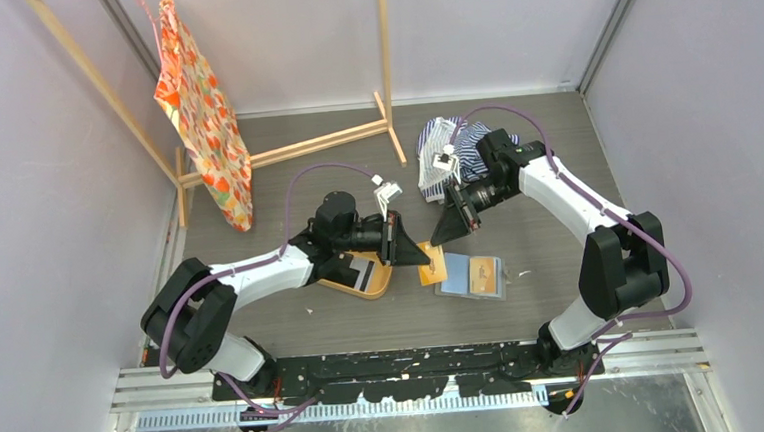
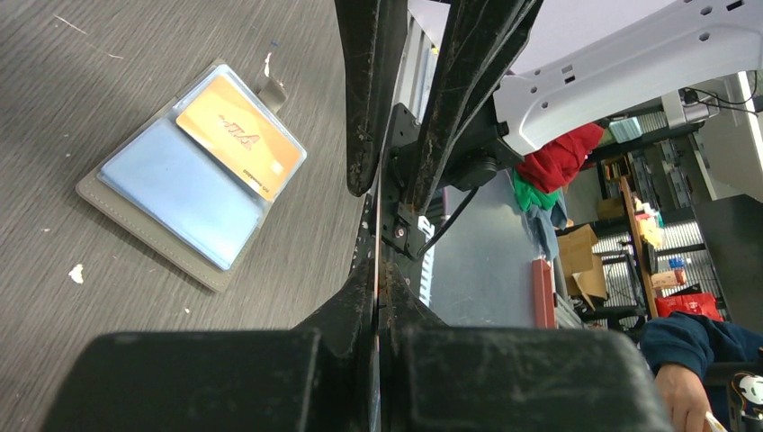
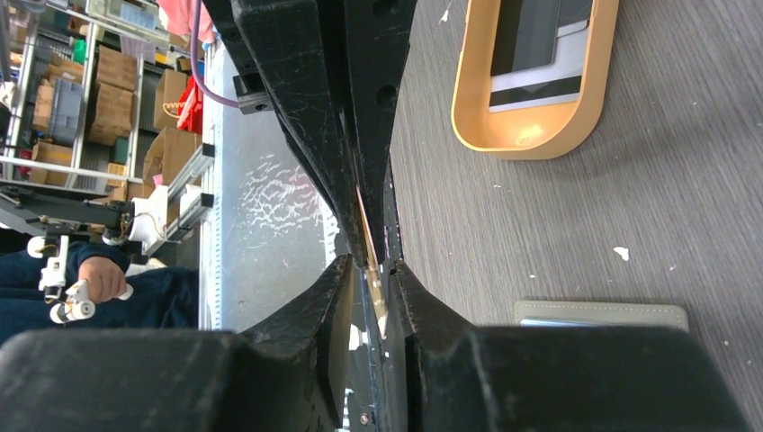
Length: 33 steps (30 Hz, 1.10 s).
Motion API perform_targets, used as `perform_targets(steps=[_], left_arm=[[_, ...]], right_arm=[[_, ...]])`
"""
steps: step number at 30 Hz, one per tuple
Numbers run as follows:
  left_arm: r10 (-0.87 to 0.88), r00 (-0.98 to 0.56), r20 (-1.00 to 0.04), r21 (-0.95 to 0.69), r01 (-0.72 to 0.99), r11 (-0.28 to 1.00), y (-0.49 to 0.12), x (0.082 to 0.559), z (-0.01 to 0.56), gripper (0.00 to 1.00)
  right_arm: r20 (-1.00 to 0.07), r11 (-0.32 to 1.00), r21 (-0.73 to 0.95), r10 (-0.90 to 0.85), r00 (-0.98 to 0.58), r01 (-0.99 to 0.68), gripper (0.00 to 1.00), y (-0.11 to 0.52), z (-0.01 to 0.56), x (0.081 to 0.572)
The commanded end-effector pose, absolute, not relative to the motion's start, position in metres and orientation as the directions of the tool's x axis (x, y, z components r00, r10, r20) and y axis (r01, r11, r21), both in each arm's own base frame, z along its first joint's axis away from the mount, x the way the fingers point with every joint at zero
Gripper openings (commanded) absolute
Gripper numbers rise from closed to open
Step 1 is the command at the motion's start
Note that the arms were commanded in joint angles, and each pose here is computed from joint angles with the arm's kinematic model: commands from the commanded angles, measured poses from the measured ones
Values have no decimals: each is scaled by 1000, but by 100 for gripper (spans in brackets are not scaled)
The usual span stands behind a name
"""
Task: Put the credit cards into the card holder
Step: Insert the credit card into the card holder.
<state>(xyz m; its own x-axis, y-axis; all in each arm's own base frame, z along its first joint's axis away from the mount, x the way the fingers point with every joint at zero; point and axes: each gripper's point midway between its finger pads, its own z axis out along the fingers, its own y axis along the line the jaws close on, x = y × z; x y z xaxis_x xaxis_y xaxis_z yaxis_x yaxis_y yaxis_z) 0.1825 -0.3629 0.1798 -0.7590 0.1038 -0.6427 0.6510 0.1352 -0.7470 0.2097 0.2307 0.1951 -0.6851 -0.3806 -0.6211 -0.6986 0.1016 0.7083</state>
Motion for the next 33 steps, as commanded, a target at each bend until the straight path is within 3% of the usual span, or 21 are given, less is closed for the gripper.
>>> perform_targets(steps=[1,8,12,13,17,22,26,33], left_arm=[[100,-731,-675,-724,683,102,-367,183,192,0],[97,-734,-673,-725,680,109,-367,185,190,0],[86,-746,-660,-735,666,127,-367,187,188,2],[81,-747,-660,-735,665,133,-367,188,188,3],[41,-745,-666,-729,661,178,-363,194,189,21],[-33,-717,-696,-692,658,297,-347,205,186,44],[-88,-685,-723,-653,636,411,-326,212,180,58],[-133,-712,-689,-694,597,402,-339,204,173,62]], right_arm=[[-645,78,688,-389,-657,-721,27,230,201,206],[-649,68,683,-402,-646,-727,22,229,199,203],[-651,58,681,-409,-639,-730,2,230,199,201],[-652,60,678,-410,-637,-733,1,229,199,201],[-638,89,678,-420,-645,-729,1,227,195,201],[-606,222,666,-395,-690,-712,1,219,178,212],[-595,427,645,-240,-767,-634,1,190,164,235],[-523,636,651,-19,-852,-414,1,151,150,246]])
